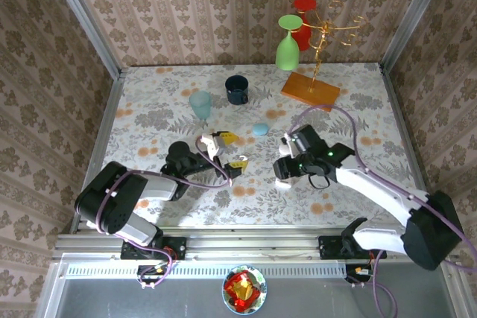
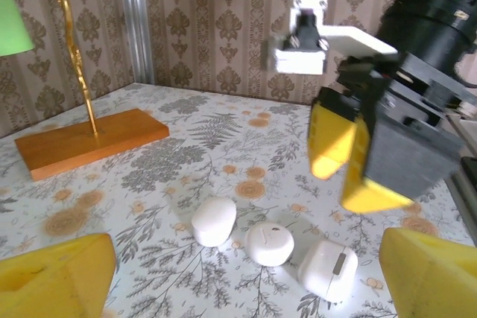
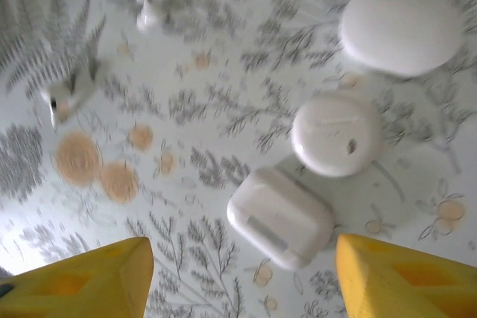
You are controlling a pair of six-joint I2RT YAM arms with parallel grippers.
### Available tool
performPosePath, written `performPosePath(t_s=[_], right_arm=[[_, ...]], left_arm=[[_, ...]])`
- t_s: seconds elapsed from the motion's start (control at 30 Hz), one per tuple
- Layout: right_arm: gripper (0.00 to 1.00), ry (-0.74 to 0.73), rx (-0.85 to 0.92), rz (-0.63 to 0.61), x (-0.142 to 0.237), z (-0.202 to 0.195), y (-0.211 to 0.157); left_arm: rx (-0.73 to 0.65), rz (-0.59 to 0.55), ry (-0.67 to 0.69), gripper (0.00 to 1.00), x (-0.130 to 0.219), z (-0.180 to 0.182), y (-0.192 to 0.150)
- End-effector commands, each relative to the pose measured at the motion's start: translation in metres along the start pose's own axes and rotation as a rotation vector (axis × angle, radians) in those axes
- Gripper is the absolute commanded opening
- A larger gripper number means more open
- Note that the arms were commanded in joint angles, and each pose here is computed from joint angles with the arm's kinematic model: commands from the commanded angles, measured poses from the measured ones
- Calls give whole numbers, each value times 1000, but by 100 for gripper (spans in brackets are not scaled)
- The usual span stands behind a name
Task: Insert the wireless bluetooth earbuds into the charging case
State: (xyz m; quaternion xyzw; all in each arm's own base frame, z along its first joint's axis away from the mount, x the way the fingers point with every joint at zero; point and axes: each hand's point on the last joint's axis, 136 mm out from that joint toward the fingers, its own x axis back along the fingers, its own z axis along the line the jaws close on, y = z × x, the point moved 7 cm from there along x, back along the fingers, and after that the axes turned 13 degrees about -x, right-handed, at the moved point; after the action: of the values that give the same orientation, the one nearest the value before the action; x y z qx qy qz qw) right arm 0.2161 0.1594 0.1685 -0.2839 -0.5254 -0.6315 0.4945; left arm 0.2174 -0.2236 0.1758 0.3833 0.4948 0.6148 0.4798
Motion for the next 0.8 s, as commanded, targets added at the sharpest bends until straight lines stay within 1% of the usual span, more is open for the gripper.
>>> performPosePath(t_s=[0.0,0.07,0.23,0.27,0.3,0.37,0.4,0.5,0.63,0.77], right_arm=[[67,-172,75,133,-5,-6,-14],[67,-219,90,152,-13,-6,-16],[68,-266,111,176,-33,-6,-11],[70,-271,116,176,-36,-6,-10],[71,-271,122,175,-41,-6,-9],[77,-251,141,178,-47,-4,-8],[79,-240,146,178,-51,-2,-7],[79,-218,161,198,-61,0,-8],[79,-194,166,261,-73,3,-12],[77,-179,167,277,-75,6,-13]], left_arm=[[-28,1,31,92,9,2,-1],[-28,3,45,93,13,2,-1],[-25,8,44,93,18,0,-3],[-26,10,45,93,18,-1,-4],[-28,10,46,93,19,-1,-4],[-34,9,48,93,20,-1,-3],[-33,9,47,93,22,-2,-3],[-40,6,61,92,26,-2,-1],[-39,11,73,92,32,-3,-1],[-38,14,75,92,34,-3,-2]])
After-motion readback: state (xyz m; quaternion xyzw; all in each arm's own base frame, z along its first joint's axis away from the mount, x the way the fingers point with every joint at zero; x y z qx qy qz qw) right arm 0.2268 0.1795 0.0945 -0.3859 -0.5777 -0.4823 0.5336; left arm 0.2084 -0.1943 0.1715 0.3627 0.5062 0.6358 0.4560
